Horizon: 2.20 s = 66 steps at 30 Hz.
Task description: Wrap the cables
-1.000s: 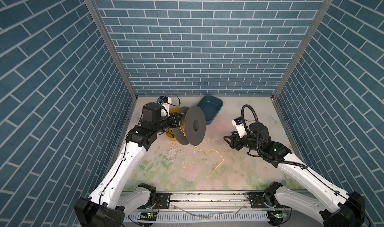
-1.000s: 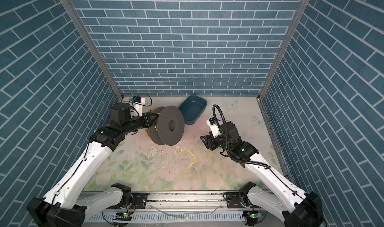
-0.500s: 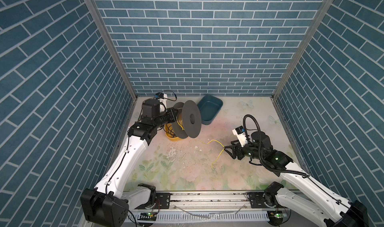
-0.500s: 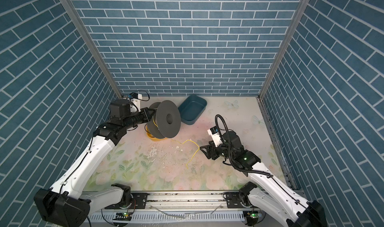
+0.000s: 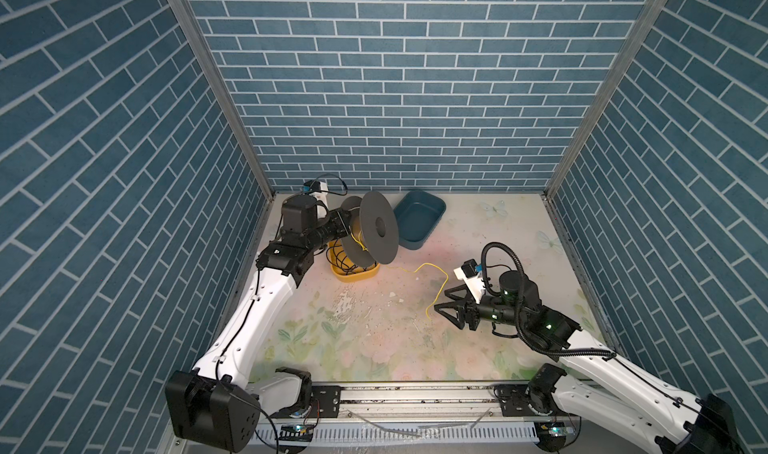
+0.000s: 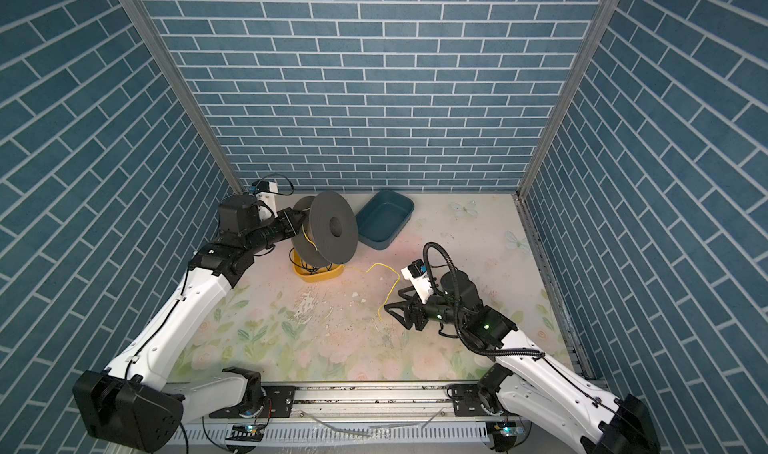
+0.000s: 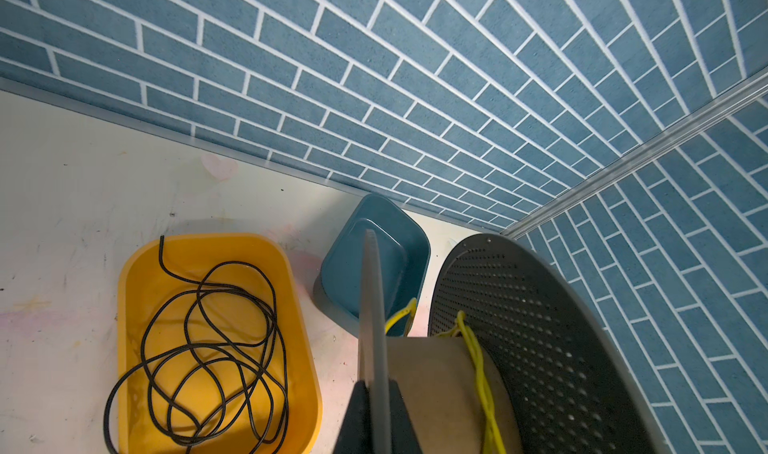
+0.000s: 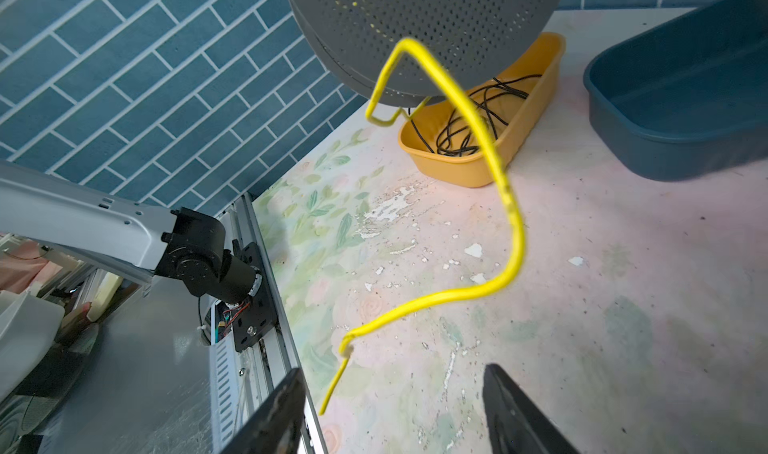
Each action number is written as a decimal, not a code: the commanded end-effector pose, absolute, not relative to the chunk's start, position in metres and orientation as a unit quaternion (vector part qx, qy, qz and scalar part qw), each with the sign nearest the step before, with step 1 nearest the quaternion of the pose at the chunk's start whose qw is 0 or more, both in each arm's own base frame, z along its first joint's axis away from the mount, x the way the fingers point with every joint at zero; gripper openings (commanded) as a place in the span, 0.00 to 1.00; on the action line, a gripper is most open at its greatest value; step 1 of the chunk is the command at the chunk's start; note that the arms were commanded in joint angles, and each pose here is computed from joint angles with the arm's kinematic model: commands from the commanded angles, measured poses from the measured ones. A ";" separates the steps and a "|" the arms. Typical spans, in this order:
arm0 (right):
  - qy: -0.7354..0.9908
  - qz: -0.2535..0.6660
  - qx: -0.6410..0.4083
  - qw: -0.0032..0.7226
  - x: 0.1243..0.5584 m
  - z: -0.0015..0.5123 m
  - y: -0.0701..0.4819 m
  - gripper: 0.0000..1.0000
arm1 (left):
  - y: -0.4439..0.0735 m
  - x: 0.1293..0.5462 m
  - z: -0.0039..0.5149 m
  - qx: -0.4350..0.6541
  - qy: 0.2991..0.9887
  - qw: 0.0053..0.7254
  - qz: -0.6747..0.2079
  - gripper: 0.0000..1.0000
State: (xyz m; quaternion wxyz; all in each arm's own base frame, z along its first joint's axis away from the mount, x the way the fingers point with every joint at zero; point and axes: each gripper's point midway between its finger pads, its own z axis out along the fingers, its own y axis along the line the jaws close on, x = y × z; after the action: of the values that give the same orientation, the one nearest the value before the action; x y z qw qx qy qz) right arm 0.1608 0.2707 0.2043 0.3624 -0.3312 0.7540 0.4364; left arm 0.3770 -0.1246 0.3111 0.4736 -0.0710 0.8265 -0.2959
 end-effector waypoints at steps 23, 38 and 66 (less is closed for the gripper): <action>0.770 0.385 -0.350 0.371 0.166 0.196 0.316 0.00 | -0.108 0.392 0.335 -0.108 0.794 0.527 -0.283 0.00; 0.734 0.282 -0.501 0.362 0.132 0.233 0.375 0.00 | -0.126 0.408 0.317 -0.111 0.799 0.544 -0.230 0.00; 0.708 0.266 -0.520 0.398 0.202 0.310 0.342 0.00 | -0.214 0.330 0.264 0.120 0.865 0.473 -0.118 0.00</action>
State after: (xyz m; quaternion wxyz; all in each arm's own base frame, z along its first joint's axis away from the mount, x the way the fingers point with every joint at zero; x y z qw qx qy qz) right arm 0.1999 0.3444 0.2773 0.3685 -0.5065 0.7374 0.2529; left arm 0.3369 -0.2108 0.2456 0.4592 0.0963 0.8747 -0.1215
